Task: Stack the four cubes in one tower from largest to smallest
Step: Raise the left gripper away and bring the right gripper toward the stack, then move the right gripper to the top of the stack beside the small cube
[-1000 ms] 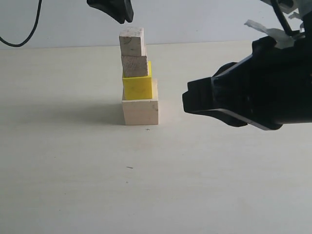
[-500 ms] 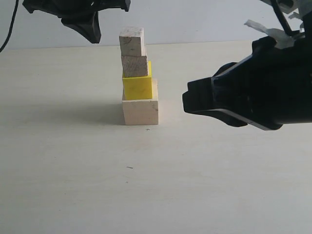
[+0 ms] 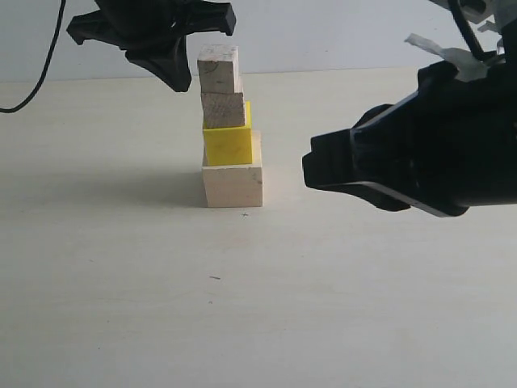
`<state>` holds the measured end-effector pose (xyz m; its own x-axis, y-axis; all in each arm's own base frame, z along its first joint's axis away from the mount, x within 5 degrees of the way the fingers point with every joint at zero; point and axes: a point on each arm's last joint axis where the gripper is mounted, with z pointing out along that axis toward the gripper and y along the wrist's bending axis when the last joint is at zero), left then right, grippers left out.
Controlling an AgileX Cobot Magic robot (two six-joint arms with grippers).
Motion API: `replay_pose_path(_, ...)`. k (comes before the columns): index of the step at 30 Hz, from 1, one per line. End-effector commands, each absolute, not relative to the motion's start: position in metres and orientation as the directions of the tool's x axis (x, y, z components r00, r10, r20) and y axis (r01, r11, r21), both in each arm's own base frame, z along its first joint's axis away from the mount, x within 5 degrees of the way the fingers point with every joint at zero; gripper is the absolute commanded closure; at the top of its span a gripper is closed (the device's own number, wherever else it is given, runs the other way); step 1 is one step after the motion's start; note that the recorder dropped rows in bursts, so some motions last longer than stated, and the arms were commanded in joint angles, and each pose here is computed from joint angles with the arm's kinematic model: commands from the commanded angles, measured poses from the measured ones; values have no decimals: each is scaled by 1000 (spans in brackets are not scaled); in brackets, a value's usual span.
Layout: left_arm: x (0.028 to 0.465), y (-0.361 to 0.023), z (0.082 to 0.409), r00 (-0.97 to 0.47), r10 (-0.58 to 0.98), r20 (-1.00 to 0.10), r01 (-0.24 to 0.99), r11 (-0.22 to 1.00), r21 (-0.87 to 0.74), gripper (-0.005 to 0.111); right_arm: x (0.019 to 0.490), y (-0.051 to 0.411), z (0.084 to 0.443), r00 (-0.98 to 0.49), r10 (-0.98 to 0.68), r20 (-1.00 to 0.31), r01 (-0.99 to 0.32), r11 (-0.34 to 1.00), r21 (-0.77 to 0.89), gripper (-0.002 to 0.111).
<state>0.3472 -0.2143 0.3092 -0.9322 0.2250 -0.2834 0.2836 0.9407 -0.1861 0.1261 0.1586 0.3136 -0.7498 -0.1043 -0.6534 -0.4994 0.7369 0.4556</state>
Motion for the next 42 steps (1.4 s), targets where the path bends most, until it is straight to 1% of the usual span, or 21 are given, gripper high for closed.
replay_pose_path(1, 347, -215, 311, -926, 230, -300, 295, 935, -196, 107, 126, 157, 313, -746, -103, -658, -499, 741, 450, 108)
replay_pose_path(8, 347, -220, 312, -911, 255, -323, 338, 911, -235, 107, 126, 157, 313, -745, -104, -659, -500, 741, 448, 108)
replay_pose_path(12, 347, -221, 312, -911, 252, -327, 339, 908, -245, 107, 126, 157, 313, -745, -104, -659, -500, 741, 448, 108)
replay_pose_path(21, 348, -220, 312, -912, 251, -324, 337, 909, -245, 107, 126, 157, 313, -745, -104, -659, -500, 741, 448, 108)
replay_pose_path(25, 348, -218, 312, -910, 262, -322, 340, 914, -219, 107, 126, 156, 313, -746, -105, -658, -500, 741, 448, 108)
replay_pose_path(28, 348, -213, 314, -912, 258, -318, 332, 920, -207, 107, 125, 156, 311, -769, -98, -631, -475, 749, 463, 108)
replay_pose_path(34, 347, -203, 324, -913, 248, -323, 322, 925, -200, 107, 131, 163, 299, -795, -130, -593, -458, 770, 445, 108)
replay_pose_path(42, 345, -198, 331, -896, 271, -351, 344, 925, -164, 107, 153, 182, 285, -760, -102, -642, -470, 769, 434, 108)
